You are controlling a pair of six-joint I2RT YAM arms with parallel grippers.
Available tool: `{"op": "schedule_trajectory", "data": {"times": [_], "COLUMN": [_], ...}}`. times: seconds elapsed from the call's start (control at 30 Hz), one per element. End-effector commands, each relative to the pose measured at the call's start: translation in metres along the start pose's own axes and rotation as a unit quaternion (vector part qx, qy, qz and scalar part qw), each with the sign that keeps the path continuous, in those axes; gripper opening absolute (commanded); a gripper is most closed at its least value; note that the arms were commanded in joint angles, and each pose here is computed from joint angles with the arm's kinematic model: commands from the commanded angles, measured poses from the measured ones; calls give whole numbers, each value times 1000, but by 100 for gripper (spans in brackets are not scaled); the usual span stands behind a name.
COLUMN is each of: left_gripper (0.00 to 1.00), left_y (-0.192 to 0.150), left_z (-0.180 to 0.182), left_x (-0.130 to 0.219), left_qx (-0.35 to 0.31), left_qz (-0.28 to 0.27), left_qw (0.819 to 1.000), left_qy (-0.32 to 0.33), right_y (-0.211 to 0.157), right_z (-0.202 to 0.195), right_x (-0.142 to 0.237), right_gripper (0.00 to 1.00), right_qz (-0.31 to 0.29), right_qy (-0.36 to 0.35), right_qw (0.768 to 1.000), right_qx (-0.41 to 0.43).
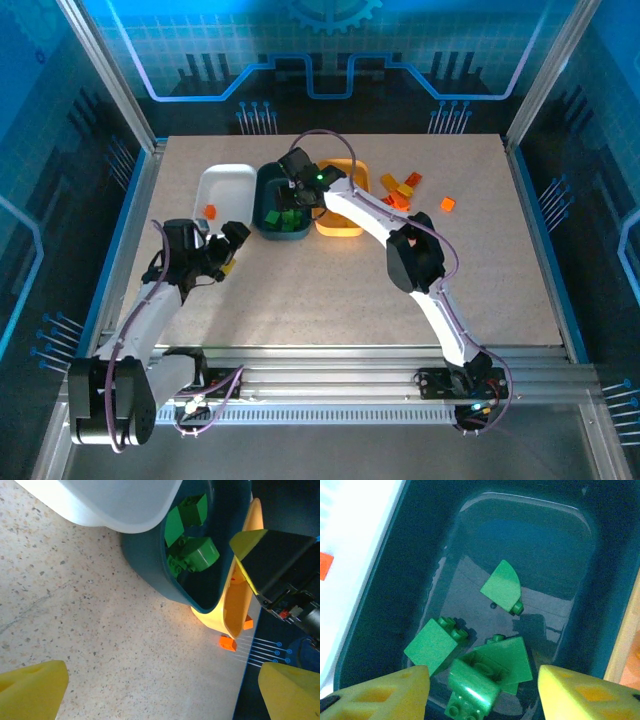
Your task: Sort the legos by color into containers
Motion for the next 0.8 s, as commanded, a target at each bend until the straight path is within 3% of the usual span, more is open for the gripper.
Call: {"op": "schedule_trajectory", "data": {"times": [0.0, 0.13, 0.3, 0.5, 0.63, 0.77], "left_gripper": [99, 99, 99, 99, 99, 99], "left_y": [-4, -13, -49, -86, -91, -89], "left_z": [-4, -14, -42, -76, -91, -93], "left_x": [2, -6, -30, -58, -69, -74], "left_qx": [-4, -22, -93, -164, -178, -175], "left_qz": [11, 27, 87, 147, 160, 159], "left_qw": [1000, 999, 991, 973, 967, 968], "left_qy": [-20, -30, -45, -72, -82, -77], "right_y": [8, 7, -26, -80, -101, -112], "right_z": [3, -29, -116, -212, -239, -259], "right_x": [43, 72, 88, 102, 93, 76], "right_gripper": [63, 63, 64, 79, 88, 91], "right_qz": [-28, -57, -44, -7, 34, 73], "right_qy": [-1, -22, -101, -187, -221, -241], "right_qw": [1000, 998, 992, 973, 965, 955], "right_qx": [8, -11, -68, -134, -140, -154]}}
Point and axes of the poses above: each hand's point on the last joint's axis, 136 mm out from that joint toward the fingers, its own x axis back along the fingers, its own z axis along the line the jaws close on, y = z × x, the point moved 7 cm from there along x, back along the fingers, and after that the axes turned 5 degrees about -x, right-handed, at the moved point
